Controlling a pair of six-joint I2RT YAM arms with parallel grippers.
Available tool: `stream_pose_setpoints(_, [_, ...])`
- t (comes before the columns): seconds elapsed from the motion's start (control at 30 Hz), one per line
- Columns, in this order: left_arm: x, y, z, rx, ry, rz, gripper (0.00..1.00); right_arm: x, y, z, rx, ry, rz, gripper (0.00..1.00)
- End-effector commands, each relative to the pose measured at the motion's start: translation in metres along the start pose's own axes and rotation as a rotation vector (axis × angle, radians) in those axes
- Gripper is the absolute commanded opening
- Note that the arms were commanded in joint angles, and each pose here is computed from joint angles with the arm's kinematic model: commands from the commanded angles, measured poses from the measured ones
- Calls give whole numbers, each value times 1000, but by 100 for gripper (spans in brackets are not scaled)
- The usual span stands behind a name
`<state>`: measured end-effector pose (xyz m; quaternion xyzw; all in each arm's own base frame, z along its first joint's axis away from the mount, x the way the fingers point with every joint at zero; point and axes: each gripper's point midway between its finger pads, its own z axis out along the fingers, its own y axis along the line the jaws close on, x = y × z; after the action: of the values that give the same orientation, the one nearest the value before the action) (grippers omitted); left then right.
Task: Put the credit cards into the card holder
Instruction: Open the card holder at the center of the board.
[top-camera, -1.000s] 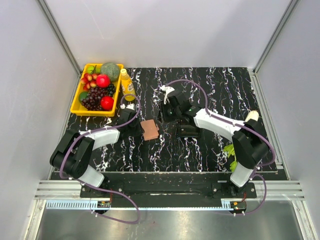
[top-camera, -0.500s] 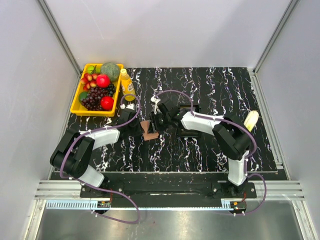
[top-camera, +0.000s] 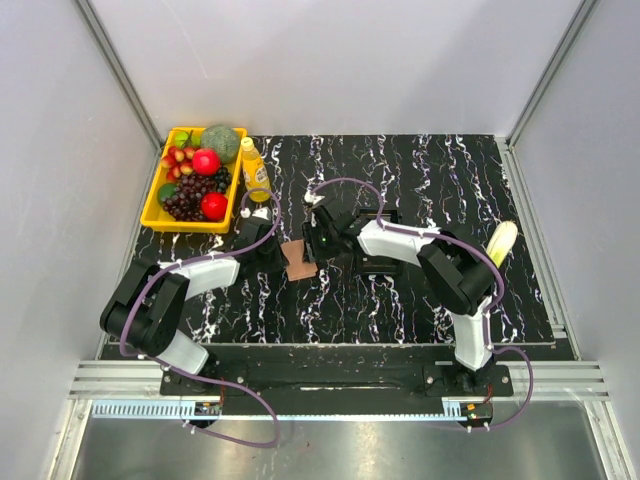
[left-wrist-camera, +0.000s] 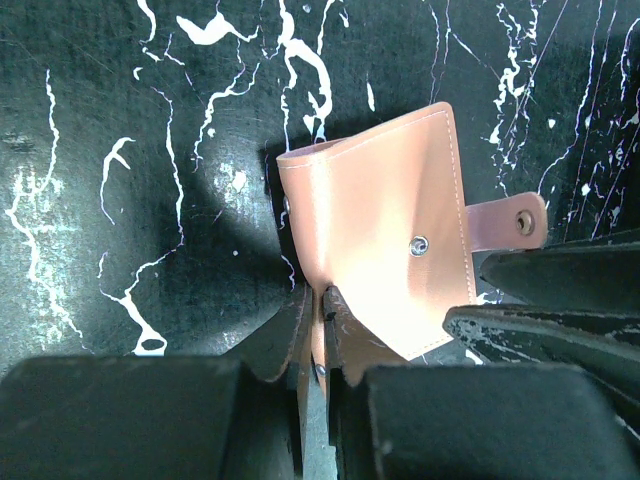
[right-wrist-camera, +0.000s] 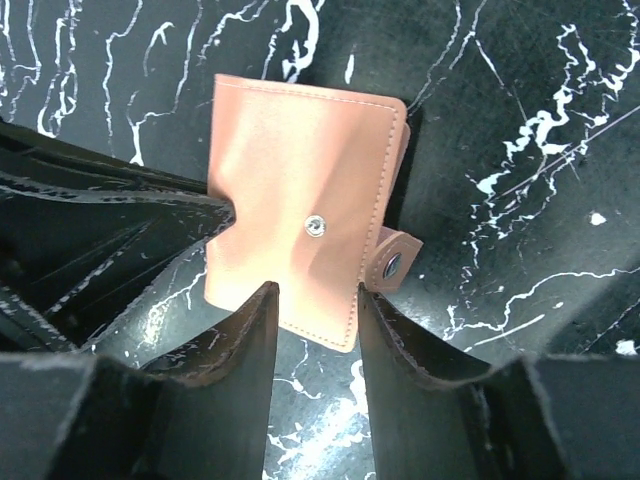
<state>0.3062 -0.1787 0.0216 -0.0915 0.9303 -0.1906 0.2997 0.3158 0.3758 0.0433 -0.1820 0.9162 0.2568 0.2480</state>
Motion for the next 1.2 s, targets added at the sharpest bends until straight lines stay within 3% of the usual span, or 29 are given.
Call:
stream_pose_setpoints(0.0, [-1, 7, 2, -23, -5, 17, 10, -8, -12, 5, 29, -5, 12, 44])
stream_pose_setpoints(0.37, [3, -6, 6, 46, 20, 15, 14, -4, 0, 6, -65, 6, 46, 42])
stream_pose_setpoints(0.5, [3, -16, 7, 87, 35, 20, 17, -11, 12, -2, -117, -19, 50, 34])
stream_pose_setpoints(0.57, [2, -18, 8, 95, 35, 13, 18, -16, 14, -8, -119, -41, 64, 26])
stream_pose_setpoints(0.83, [-4, -24, -2, 124, 6, 6, 35, -42, 20, -41, -106, -153, 54, 6])
stream_pose_setpoints(1.17, [-37, -12, -44, 40, -152, -15, 47, -49, 42, -44, -211, -142, 55, 7])
